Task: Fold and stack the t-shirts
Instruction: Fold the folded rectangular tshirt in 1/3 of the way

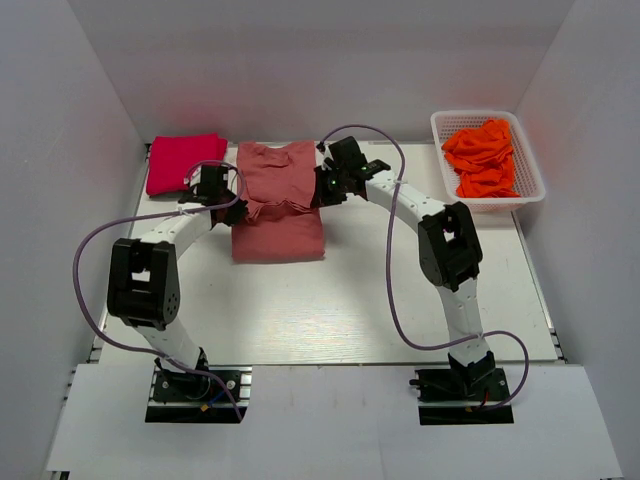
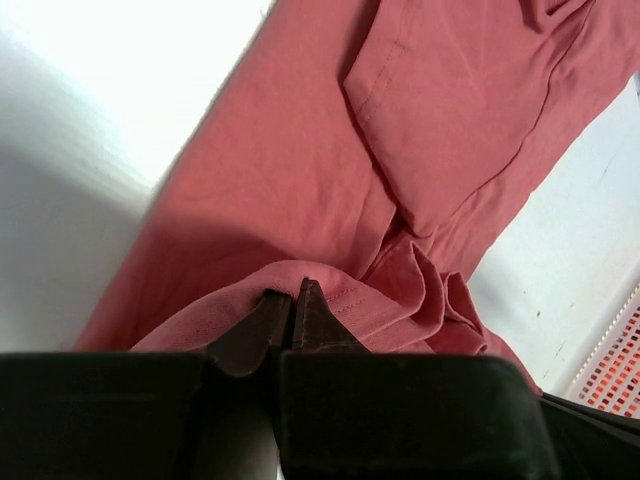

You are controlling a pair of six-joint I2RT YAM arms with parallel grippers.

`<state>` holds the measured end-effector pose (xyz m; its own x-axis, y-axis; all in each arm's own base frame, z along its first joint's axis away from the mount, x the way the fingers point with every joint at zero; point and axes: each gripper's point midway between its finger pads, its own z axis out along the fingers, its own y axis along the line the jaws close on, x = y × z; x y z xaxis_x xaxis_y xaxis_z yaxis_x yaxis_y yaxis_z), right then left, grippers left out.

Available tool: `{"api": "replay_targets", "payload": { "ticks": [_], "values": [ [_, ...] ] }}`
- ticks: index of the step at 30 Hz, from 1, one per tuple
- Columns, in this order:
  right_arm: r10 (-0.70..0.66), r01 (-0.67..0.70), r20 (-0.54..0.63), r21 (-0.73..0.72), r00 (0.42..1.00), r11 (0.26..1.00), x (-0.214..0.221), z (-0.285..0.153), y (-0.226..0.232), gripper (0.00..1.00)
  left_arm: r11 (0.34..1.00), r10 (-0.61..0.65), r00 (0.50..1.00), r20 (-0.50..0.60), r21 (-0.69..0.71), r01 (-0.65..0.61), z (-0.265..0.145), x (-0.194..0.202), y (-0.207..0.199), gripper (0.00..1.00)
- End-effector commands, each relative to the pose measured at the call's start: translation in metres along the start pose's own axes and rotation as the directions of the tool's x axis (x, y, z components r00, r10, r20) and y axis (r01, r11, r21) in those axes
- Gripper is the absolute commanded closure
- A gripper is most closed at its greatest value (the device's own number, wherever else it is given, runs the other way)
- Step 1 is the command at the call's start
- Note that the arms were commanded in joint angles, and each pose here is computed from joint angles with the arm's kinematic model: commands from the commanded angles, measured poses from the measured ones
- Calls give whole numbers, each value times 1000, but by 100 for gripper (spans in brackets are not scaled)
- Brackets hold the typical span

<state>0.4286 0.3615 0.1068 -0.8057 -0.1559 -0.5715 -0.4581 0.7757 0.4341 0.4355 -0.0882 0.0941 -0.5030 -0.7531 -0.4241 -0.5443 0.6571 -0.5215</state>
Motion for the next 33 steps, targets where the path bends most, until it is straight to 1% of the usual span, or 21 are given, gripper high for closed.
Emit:
{"api": "replay_targets", "payload": {
  "ticks": [1, 3, 5, 6, 7, 8, 9, 10, 11, 12, 13, 15, 17, 18, 20, 22, 23, 24, 26, 29, 33],
  "values": [
    [-44, 49, 94, -52, 995, 997, -30, 5, 4, 100, 997, -2, 999, 40, 71, -1, 1, -21, -21, 100],
    [-51, 59, 126, -56, 991, 997, -38, 9, 1, 100, 997, -10, 998, 55, 81, 6, 12, -27, -22, 100],
    [-47, 56, 123, -69, 991, 996, -38, 15, -4, 100, 995, -1, 1000, 13, 96, -1, 17, -28, -29, 100],
    [-55, 66, 136, -76, 989, 995, -43, 14, -5, 96, 996, 17, 1000, 0, 91, -17, 20, -28, -31, 94],
    [-63, 76, 154, -78, 986, 994, -48, 16, -6, 87, 998, 11, 1000, -9, 54, -11, 24, -30, -24, 83],
    [-73, 84, 152, -71, 986, 994, -47, 19, -14, 80, 998, 10, 1000, 3, 54, -11, 30, -36, -29, 56],
    [-94, 106, 160, -68, 983, 992, -49, 21, -15, 64, 999, 14, 1000, 16, 44, -15, 33, -42, -26, 32],
    [-101, 114, 194, -55, 976, 992, -66, 14, -17, 53, 998, 12, 999, 47, 66, -15, 31, -51, -35, 13],
    [-120, 130, 193, -39, 974, 991, -67, 17, -22, 32, 999, -7, 998, 69, 51, 3, 35, -70, -34, 2],
    [-125, 135, 198, -36, 972, 990, -70, 16, -25, 10, 999, -8, 997, 79, 44, 4, 34, -76, -38, 0],
    [-125, 133, 213, -25, 969, 991, -83, 6, -28, 10, 1000, -19, 992, 123, 24, 16, 30, -92, -36, 0],
    [-156, 166, 227, -22, 961, 986, -91, -9, -27, 10, 1000, -17, 992, 126, 18, 15, 23, -104, -43, 0],
    [-162, 170, 180, -31, 970, 985, -68, -7, -30, 10, 1000, -11, 994, 111, 13, 10, 21, -106, -40, 0],
    [-179, 194, 227, -45, 957, 980, -79, -29, -15, 10, 999, 20, 996, 86, 33, -22, 16, -99, -41, 0],
    [-166, 184, 196, -76, 966, 980, -50, -32, -15, 10, 998, 42, 995, 88, 50, -47, 6, -91, -34, 0],
    [-153, 179, 188, -128, 970, 976, -39, -43, -1, 10, 991, 126, 991, 51, 46, -129, 4, -66, -21, 0],
    [-138, 159, 148, -136, 979, 978, -16, -43, -5, 10, 985, 157, 985, 65, 55, -161, -4, -67, -20, 0],
    [-128, 151, 148, -152, 981, 977, -12, -49, 1, 10, 969, 230, 972, 47, 78, -233, -1, -56, -20, 0],
    [-105, 121, 108, -155, 989, 980, 13, -48, -5, 10, 947, 299, 954, 2, 124, -297, 4, -36, -16, 0],
    [-82, 95, 76, -174, 994, 980, 31, -52, -2, 10, 902, 422, 907, -18, 112, -417, 14, -26, -14, 6],
    [-70, 80, 61, -168, 996, 983, 42, -53, -4, 10, 845, 519, 854, -27, -132, -517, 36, -45, 9, 4]
  ]
}}
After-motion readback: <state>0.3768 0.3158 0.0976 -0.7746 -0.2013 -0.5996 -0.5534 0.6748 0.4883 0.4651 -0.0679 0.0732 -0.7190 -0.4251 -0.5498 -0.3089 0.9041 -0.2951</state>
